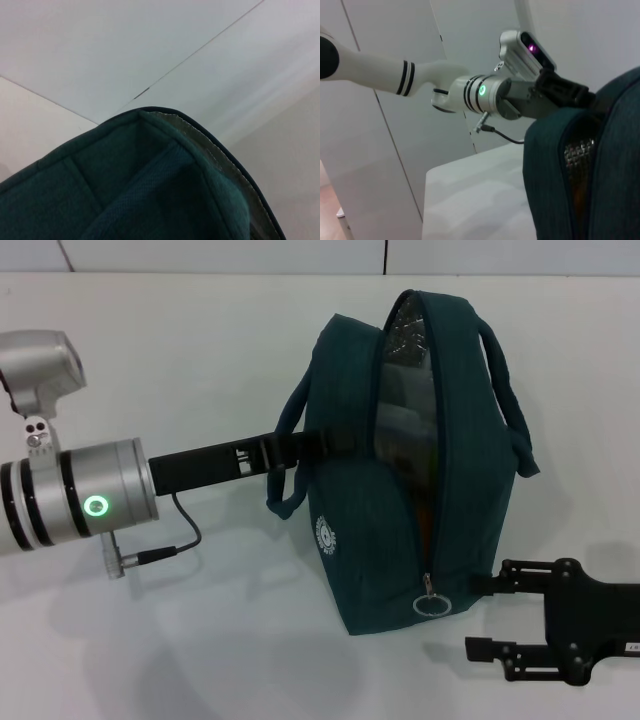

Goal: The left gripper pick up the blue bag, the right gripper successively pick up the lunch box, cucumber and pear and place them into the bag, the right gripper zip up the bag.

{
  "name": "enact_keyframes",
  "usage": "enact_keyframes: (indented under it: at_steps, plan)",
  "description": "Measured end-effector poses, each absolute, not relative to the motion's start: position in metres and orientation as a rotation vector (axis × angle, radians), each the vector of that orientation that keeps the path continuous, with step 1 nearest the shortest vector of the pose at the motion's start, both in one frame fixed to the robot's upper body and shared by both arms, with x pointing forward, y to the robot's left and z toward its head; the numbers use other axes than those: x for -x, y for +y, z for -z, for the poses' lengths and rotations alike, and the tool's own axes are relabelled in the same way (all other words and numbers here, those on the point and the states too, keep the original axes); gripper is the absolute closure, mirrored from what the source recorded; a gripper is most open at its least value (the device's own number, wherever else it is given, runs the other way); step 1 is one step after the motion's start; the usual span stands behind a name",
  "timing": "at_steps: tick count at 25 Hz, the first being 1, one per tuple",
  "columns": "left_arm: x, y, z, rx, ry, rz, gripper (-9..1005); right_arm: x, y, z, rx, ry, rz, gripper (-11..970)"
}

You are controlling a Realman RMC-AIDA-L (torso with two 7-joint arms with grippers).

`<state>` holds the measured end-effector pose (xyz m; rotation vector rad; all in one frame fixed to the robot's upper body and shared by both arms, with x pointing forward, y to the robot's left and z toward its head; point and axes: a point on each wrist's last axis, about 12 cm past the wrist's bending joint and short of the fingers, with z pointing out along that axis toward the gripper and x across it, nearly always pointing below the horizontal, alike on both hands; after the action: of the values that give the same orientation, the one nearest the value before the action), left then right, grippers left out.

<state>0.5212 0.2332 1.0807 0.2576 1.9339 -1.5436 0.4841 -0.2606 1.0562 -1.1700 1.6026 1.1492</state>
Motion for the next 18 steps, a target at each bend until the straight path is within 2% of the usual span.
enact_keyframes:
  at_steps: [18]
  plan:
    - [-0.522,0.232,-1.081,-0.258,1.934,1.545,946,-0.487,-0.245,-1.041,1.164,1.655,-1.128,292]
